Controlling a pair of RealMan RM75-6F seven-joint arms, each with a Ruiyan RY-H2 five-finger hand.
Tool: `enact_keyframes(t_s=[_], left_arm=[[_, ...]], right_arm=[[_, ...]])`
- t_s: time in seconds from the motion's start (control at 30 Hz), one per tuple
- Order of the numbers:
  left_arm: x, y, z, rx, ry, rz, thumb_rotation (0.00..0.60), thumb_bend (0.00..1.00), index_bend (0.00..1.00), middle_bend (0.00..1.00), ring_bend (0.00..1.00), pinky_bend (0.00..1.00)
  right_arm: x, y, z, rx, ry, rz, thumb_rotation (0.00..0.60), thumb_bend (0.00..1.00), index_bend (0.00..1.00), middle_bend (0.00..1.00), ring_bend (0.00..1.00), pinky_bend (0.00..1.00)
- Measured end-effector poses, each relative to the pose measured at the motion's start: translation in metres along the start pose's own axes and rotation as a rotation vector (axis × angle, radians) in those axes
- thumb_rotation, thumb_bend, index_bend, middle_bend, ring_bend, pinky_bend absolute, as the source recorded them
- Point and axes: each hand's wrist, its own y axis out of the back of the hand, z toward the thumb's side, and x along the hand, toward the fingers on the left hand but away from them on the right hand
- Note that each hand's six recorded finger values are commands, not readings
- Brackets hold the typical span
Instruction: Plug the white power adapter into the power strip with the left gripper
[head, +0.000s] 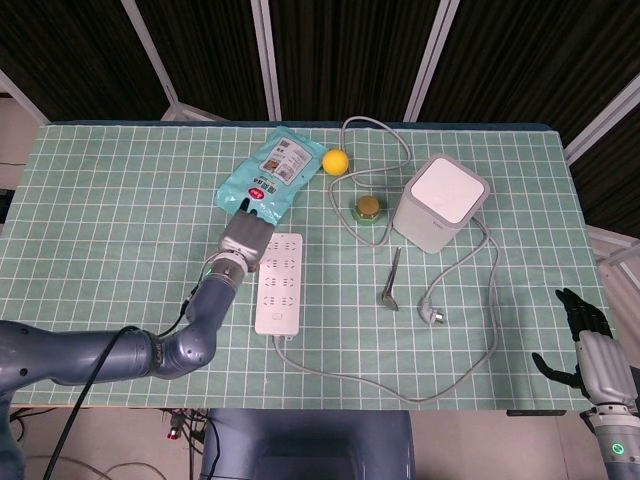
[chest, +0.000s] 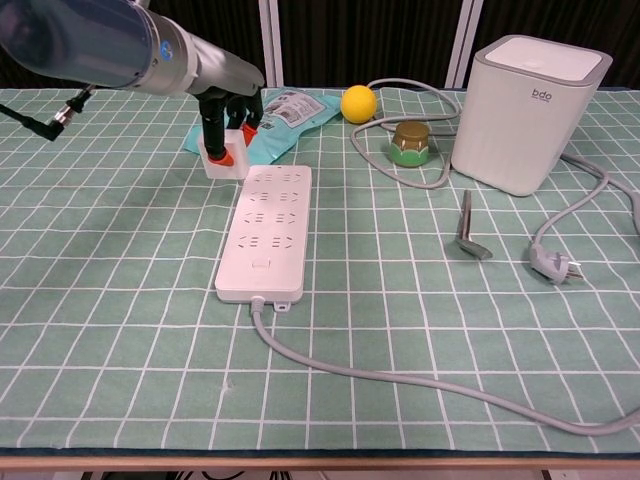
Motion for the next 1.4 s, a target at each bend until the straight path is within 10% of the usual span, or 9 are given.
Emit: enact_keyframes(t_s=[1.4], left_arm=[[0.016,0.011,0.038,0.127,0.054,-0.057,0.6,0.53,0.68,0.71,0.19,0.01]], right_arm=[[-0.001,0.001,-0.002,-0.033,-0.016,0.016,0.6,0.34,0.0,0.0,0.0,0.0]])
